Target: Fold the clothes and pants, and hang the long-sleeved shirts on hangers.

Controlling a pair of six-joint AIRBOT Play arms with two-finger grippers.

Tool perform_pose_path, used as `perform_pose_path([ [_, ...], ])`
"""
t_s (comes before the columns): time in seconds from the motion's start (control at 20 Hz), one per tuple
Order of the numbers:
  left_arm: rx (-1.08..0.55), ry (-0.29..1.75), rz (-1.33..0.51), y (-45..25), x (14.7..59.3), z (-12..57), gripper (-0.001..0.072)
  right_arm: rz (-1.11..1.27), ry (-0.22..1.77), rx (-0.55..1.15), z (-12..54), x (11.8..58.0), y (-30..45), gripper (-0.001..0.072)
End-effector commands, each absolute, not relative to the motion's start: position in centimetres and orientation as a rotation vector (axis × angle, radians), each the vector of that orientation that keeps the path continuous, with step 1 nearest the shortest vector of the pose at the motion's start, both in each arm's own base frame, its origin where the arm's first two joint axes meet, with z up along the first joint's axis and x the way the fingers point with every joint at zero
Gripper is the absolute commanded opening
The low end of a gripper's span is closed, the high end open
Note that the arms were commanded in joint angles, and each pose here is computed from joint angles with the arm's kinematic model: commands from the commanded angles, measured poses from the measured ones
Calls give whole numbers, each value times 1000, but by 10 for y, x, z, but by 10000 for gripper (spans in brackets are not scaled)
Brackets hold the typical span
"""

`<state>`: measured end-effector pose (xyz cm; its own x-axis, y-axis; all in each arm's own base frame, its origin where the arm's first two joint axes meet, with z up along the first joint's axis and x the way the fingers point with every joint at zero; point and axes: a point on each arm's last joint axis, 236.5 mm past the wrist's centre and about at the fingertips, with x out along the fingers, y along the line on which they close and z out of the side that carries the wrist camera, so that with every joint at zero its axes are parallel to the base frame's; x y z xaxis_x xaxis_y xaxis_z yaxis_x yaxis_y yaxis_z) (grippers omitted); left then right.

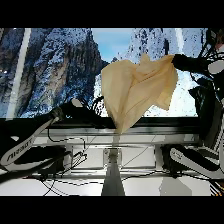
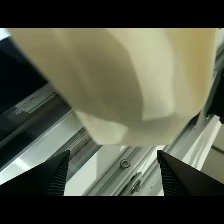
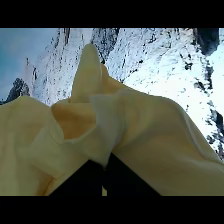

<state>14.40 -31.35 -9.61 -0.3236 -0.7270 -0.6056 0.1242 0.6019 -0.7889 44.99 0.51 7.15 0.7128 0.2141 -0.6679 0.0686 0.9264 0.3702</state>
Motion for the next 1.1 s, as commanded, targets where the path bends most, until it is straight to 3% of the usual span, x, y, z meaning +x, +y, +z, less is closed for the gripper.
perform_pose_path([
  [0.0,-536,1655,-986,-332,146,-89,479,85,780,389,72,450,6,16],
  [0.45,-457,1720,-1044,-347,114,-97,467,85,779,390,72,450,6,16],
  [0.55,-450,1699,-1059,-352,119,-93,294,85,777,390,73,450,6,16],
  [0.6,-450,1688,-1060,-355,123,-92,241,85,776,390,73,450,6,16],
  [0.7,-447,1651,-1058,-361,135,-90,17,86,775,390,74,450,6,16],
  [0.85,-432,1557,-1092,-371,168,-70,8,85,766,385,78,451,5,16],
  [1.05,-168,1394,-1021,-323,243,-52,7,91,694,358,112,464,1,16],
])
